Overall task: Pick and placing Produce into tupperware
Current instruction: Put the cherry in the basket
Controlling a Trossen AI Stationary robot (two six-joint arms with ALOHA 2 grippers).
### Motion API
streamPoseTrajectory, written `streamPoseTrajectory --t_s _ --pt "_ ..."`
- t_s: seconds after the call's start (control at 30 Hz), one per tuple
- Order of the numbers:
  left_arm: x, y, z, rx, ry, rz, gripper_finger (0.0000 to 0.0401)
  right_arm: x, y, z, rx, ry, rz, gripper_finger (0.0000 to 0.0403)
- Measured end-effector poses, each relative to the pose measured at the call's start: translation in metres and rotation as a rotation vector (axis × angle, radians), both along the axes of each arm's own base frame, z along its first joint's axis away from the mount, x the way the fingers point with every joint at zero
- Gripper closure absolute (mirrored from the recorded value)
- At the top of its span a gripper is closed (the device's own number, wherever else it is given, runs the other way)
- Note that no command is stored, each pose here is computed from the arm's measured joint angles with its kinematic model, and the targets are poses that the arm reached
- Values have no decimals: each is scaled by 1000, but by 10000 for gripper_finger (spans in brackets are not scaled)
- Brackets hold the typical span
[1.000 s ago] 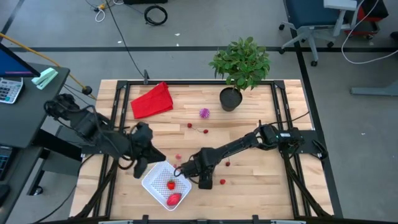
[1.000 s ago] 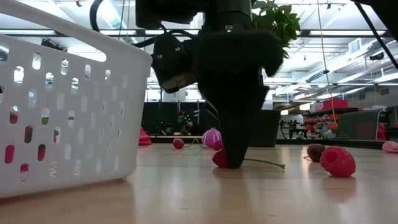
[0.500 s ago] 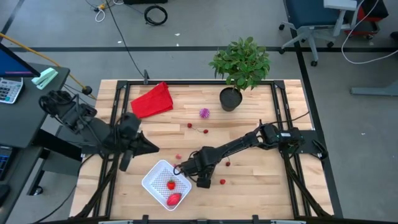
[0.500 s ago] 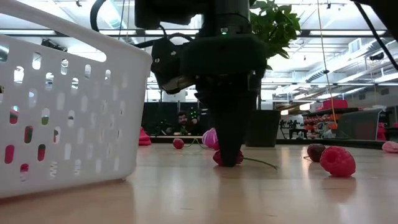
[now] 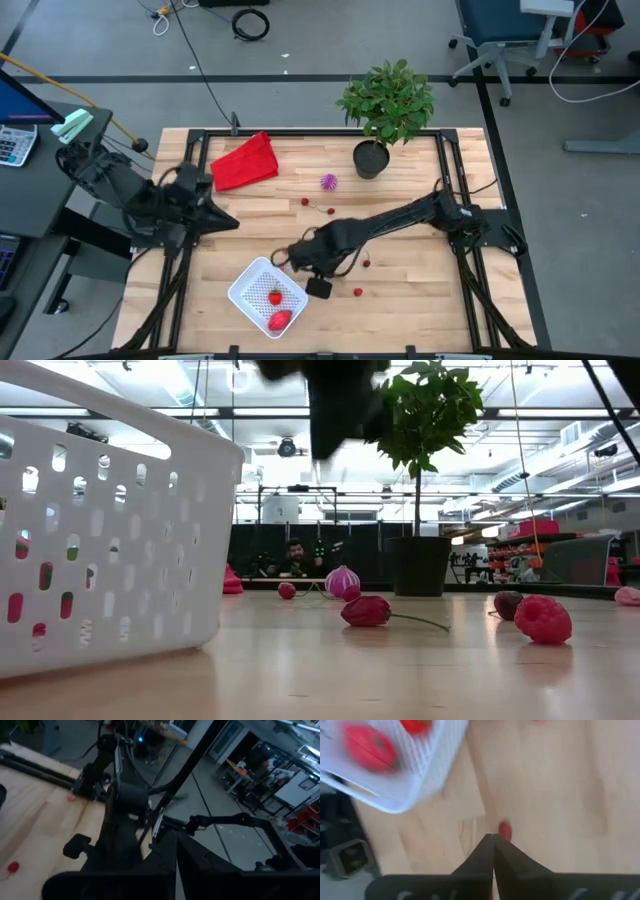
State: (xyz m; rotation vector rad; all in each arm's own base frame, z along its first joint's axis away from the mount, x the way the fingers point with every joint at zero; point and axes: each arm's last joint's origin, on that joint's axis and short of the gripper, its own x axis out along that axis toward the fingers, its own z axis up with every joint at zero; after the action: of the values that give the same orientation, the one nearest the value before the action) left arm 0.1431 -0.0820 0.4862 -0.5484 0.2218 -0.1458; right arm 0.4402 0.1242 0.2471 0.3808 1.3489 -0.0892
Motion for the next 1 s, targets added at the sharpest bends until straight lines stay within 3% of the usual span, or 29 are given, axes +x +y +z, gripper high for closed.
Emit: streamPoseTrajectory --t_s 0.1,0.27,0.63,0.77,1.0 --pt "-5 3 3 12 -26 -4 393 -8 -3 21 8 -49 19 371" --pt "-7 5 4 20 -35 -7 388 -12 2 17 23 -19 16 308" --pt "-7 5 4 39 -37 -12 389 4 19 -54 -48 127 28 162" --pt "-7 5 4 39 -37 -12 394 9 11 -65 -60 150 8 144" --pt "-7 4 4 39 -37 -12 378 9 -5 -84 -53 178 -38 149"
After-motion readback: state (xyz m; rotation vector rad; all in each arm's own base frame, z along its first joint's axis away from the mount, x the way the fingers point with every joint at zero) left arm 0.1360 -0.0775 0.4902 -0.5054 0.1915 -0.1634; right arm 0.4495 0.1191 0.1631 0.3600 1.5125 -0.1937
